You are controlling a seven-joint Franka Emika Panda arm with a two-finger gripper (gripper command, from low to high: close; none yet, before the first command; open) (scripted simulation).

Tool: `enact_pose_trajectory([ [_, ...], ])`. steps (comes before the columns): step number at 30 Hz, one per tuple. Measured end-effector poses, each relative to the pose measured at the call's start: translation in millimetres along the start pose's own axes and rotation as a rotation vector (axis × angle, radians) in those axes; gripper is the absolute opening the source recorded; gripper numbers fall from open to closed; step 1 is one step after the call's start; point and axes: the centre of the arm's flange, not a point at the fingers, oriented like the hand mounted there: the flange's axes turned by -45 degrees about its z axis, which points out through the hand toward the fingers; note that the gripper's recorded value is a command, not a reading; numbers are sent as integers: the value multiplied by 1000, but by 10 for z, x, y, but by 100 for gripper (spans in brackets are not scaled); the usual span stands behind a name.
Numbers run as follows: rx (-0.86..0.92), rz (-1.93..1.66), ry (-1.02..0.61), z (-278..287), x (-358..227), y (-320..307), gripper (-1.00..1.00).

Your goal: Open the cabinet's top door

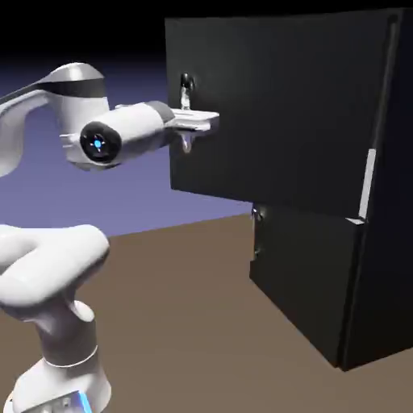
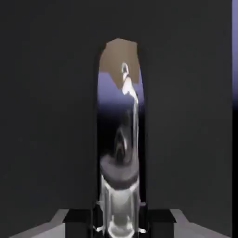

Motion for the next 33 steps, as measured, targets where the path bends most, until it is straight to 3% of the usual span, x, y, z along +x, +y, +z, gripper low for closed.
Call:
enact_pose_trajectory([
  [20,-456,0,0,-1482,0,-1023,-100],
  [33,-737,0,0,-2112,0,-1948,-100],
])
